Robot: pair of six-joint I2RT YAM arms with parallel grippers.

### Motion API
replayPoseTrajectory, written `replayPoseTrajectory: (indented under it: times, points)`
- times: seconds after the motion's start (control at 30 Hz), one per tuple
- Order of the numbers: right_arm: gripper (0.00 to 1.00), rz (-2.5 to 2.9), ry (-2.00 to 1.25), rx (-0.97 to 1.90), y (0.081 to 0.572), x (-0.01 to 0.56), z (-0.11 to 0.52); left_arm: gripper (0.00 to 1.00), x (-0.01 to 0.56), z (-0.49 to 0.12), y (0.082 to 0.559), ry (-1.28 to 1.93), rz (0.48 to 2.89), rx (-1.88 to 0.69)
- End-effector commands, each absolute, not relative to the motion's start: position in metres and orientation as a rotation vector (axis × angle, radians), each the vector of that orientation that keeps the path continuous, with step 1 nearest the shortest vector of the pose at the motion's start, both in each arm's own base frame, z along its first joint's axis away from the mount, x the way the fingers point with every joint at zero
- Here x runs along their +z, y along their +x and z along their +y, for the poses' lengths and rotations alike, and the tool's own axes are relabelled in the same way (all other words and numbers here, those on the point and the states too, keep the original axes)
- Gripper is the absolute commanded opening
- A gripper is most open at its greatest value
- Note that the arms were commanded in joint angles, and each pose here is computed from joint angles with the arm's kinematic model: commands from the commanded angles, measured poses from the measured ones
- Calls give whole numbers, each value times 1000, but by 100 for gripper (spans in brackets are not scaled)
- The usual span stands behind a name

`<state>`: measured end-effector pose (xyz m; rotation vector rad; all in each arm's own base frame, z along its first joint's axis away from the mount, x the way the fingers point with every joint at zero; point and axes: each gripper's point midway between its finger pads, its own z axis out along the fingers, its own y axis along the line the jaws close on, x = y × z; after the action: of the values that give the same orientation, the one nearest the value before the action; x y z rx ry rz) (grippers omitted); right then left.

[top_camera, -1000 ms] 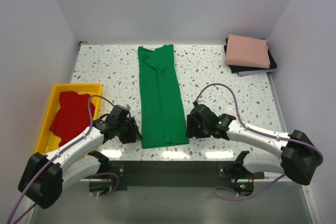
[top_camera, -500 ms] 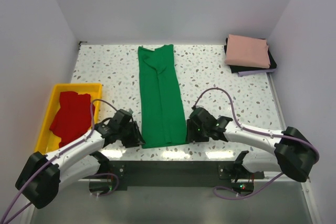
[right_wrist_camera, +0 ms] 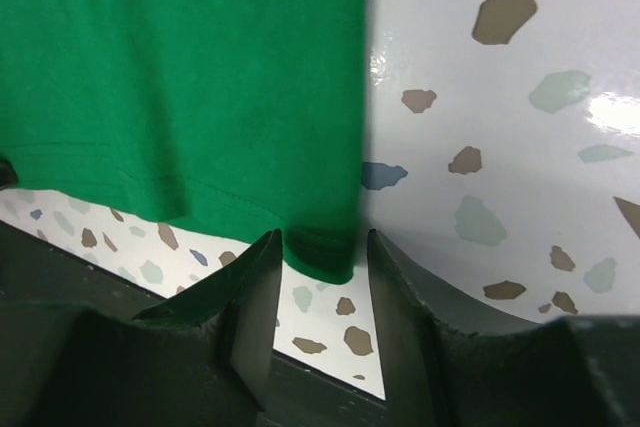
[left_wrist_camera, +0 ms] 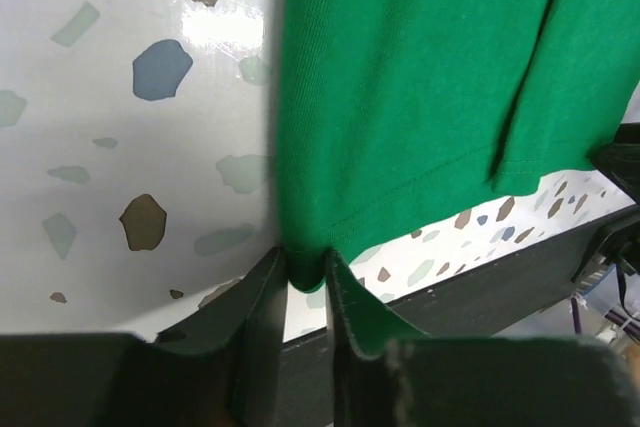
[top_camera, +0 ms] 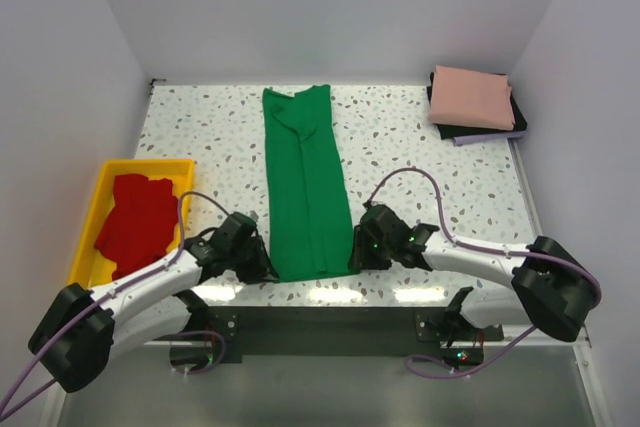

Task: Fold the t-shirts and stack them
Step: Fold the tshirt

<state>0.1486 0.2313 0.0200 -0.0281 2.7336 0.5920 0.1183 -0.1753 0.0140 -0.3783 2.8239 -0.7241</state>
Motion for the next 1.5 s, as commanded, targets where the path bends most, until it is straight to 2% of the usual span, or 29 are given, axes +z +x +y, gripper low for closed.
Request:
replayPoseTrajectory:
  times: [0.0, 0.13, 0.23, 0.37, 0.73, 0.9, 1.23, 1.43, 1.47]
  points:
    - [42, 2781, 0, 603, 139, 6, 229, 25, 2, -170, 109, -399, 2857, -683]
    - [38, 2794, -2, 600, 135, 3, 226, 11, 4, -173, 108, -393, 2850, -708]
    - [27, 2798, -16, 610, 133, 3, 227, 2, 5, -174, 107, -389, 2844, -722]
    - [1, 2809, -31, 629, 129, 4, 226, 0, 8, -176, 104, -379, 2839, -751]
    - [0, 2806, -70, 680, 99, 15, 206, 0, 18, -198, 76, -261, 2857, -801]
    - [0, 2730, -96, 696, 99, 47, 203, 0, 39, -206, 89, -236, 2785, -785]
    - [0, 2637, -239, 548, 159, 84, 243, 0, 78, -227, 157, -196, 2627, -685]
    - [0, 2548, -193, 552, 229, 115, 282, 0, 96, -226, 216, -271, 2542, -667]
    - [0, 2571, -188, 529, 239, 104, 286, 0, 99, -226, 225, -277, 2527, -665]
